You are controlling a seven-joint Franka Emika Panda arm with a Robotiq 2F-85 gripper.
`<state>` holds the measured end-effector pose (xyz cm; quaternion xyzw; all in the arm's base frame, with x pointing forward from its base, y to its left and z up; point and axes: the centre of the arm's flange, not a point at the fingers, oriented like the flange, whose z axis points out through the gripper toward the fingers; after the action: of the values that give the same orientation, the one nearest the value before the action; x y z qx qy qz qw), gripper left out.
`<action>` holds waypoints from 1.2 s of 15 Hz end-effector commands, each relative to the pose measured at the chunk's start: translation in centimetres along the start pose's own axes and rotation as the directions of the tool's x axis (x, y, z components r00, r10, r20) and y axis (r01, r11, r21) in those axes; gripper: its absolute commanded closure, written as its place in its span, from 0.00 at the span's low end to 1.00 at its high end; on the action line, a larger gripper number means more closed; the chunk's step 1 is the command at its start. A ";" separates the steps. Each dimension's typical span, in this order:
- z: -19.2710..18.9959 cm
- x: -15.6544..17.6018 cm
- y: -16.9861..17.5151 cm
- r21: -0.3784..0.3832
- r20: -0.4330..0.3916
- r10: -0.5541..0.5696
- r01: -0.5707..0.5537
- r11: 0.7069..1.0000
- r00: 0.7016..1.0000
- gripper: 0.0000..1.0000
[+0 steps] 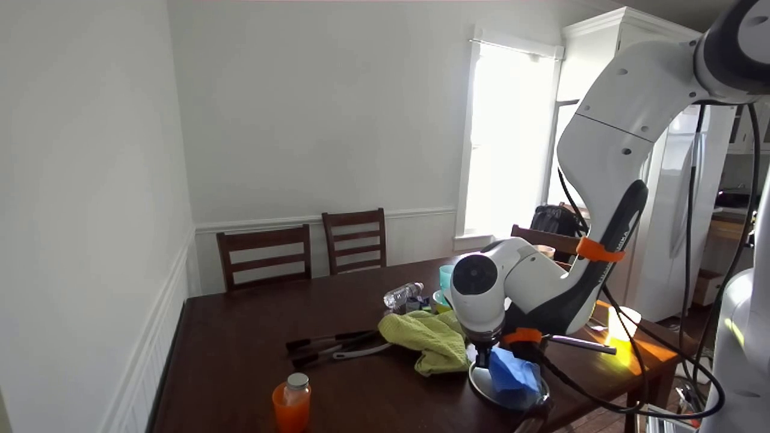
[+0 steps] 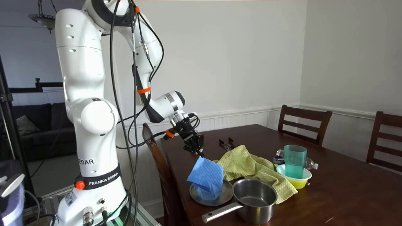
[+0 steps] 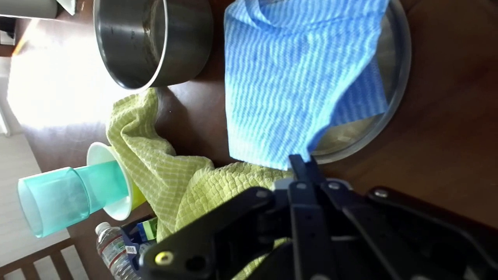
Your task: Use the blue cloth to put the silver lid on the pot
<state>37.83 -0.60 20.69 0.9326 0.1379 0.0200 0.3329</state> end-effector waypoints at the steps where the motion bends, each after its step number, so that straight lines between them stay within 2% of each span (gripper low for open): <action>1: 1.4 0.6 -0.8 0.014 -0.028 0.005 -0.005 1.000 1.000 0.99; 2: 1.5 0.7 -1.0 0.015 -0.029 0.004 -0.004 1.000 1.000 0.82; 3: 1.7 0.7 -1.2 0.019 -0.028 0.003 -0.003 1.000 1.000 0.73; 8: 2.1 0.4 -1.2 0.022 -0.018 0.016 -0.015 1.000 1.000 0.40; 13: 2.1 -0.2 0.6 0.026 -0.006 0.075 -0.074 0.997 0.997 0.05; 14: 1.7 -0.4 0.9 0.034 0.002 0.078 -0.078 0.996 0.997 0.00; 18: 2.2 -1.2 2.1 0.037 0.037 0.089 -0.090 0.995 0.995 0.00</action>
<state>38.45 -2.37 19.59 0.9405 0.1025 0.0207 0.3232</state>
